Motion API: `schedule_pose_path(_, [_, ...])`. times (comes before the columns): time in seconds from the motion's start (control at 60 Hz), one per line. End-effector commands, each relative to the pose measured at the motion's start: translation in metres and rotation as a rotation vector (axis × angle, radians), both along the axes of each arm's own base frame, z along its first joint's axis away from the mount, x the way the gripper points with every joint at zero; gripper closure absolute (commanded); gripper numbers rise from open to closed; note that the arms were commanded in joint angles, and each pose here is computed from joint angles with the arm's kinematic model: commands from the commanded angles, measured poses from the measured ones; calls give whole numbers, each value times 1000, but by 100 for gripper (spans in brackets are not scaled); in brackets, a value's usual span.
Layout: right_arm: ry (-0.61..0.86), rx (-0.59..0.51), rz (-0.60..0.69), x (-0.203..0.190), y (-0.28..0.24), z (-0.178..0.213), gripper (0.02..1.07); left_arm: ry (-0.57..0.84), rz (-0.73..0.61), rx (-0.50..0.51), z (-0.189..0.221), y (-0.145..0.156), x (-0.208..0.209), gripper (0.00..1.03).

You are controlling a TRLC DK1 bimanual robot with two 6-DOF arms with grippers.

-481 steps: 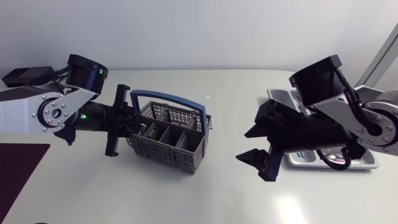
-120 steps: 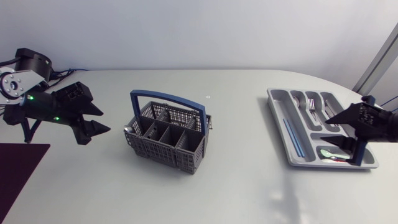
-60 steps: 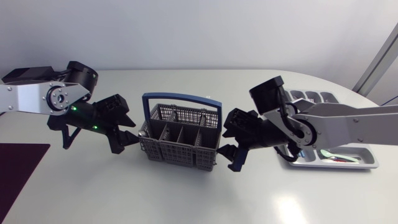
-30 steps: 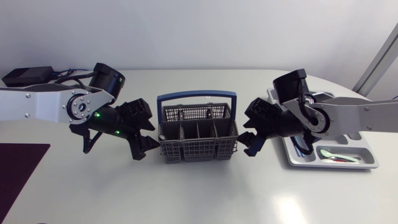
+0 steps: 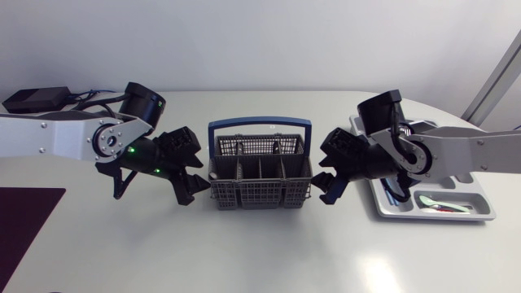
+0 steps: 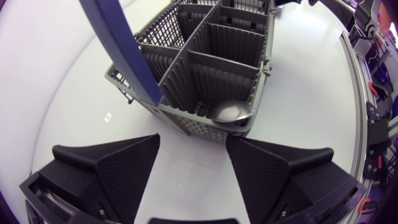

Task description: Unload the cutlery basket into the drawer organizer.

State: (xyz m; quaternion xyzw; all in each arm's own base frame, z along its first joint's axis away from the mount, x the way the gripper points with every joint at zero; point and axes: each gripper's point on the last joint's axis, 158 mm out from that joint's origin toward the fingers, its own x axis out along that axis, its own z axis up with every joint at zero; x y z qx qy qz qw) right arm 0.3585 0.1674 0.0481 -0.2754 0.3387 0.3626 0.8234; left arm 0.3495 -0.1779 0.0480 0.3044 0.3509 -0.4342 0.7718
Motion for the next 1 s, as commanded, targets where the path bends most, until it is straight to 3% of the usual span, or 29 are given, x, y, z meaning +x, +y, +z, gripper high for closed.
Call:
schedule_pose_path(0.0, [-11,16,45,-12,16,4,37,-14,16,-41,7,-7,11,28])
schedule_pose_path(0.2, [-63,-56,-1,-6,2,12,37,-24,42,-46,11,3,12,26])
schedule_pose_path(0.417, [-161,-133,-35,-27,-5,52,37,-76,106,-61,30,33,-1,22])
schedule_pose_path(0.683, [-142,-54,4,-51,63,92,37,-94,121,-74,36,44,-24,20])
schedule_pose_path(0.983, [-70,-51,39,-52,131,78,37,-72,136,-91,25,56,-37,20])
